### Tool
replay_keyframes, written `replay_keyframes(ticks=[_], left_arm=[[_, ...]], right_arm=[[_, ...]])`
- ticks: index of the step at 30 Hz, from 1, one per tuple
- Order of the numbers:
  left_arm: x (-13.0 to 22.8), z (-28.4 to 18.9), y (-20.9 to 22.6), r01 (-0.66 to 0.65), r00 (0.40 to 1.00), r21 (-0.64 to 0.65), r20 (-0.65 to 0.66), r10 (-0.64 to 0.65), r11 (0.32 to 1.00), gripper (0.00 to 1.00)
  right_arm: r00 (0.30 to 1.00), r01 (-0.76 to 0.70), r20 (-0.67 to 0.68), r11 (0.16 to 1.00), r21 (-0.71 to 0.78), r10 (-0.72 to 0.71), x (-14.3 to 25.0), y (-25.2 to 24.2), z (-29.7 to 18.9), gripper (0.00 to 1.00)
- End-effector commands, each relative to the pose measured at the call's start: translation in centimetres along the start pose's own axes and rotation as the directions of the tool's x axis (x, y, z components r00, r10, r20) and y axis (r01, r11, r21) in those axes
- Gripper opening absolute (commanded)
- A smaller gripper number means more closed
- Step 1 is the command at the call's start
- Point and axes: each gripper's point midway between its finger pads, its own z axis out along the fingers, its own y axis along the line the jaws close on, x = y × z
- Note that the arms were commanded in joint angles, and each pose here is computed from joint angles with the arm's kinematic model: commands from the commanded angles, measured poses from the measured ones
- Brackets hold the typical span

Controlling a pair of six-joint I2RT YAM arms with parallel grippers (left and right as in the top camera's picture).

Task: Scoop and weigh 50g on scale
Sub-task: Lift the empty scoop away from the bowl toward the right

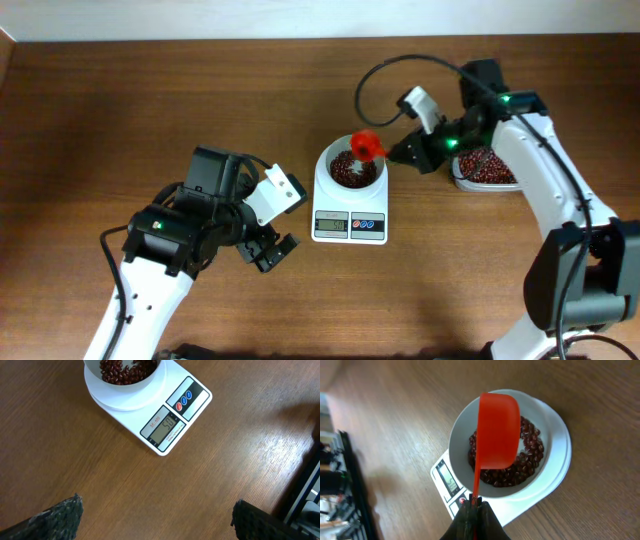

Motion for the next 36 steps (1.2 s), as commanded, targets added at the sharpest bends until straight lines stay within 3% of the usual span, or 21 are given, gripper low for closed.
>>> replay_keyframes(ticks=[1,11,18,24,27,32,34,36], left_arm=[[-0.7,-0.5,0.1,-0.022,0.999,-0.002,0.024,0.022,1.0,0.99],[-0.7,-0.5,0.1,-0.022,0.999,-0.002,0.024,0.022,1.0,0.99],[-0.7,-0.5,0.1,-0.022,0.999,-0.002,0.024,0.022,1.0,0.99],[-0.7,-0.5,0.1,-0.022,0.999,-0.002,0.024,0.022,1.0,0.99],[-0.7,-0.5,0.1,-0.022,0.999,-0.002,0.024,0.022,1.0,0.99],[-0.7,-0.5,0.1,-0.022,0.999,-0.002,0.024,0.022,1.0,0.99],[-0.7,-0.5,0.1,-0.022,0.999,-0.002,0.024,0.022,1.0,0.99],[-0.7,-0.5,0.1,-0.022,0.999,-0.002,0.024,0.022,1.0,0.99]], right_arm=[[0.999,-0.019,0.042,0.998,-0.06,0.021,-0.8,0.5,-0.6,0.04],[0.999,-0.019,0.049,0.998,-0.053,0.022,-1.1,0.4,-1.0,0.04],[0.98,-0.166,0.112,0.986,0.016,0.163,-0.1,-3.6,-6.5,0.04],[0.893,-0.441,0.167,0.886,0.144,0.418,6.3,-9.6,-13.6,0.04],[0.833,-0.537,0.101,0.752,0.383,0.544,13.0,-13.1,-17.4,0.04],[0.846,-0.432,-0.024,0.711,0.554,0.533,14.3,-14.1,-17.3,0.04],[0.841,-0.277,-0.175,0.684,0.675,0.512,14.5,-14.1,-16.6,0.04],[0.833,-0.17,-0.241,0.645,0.745,0.498,13.6,-14.0,-16.1,0.04]])
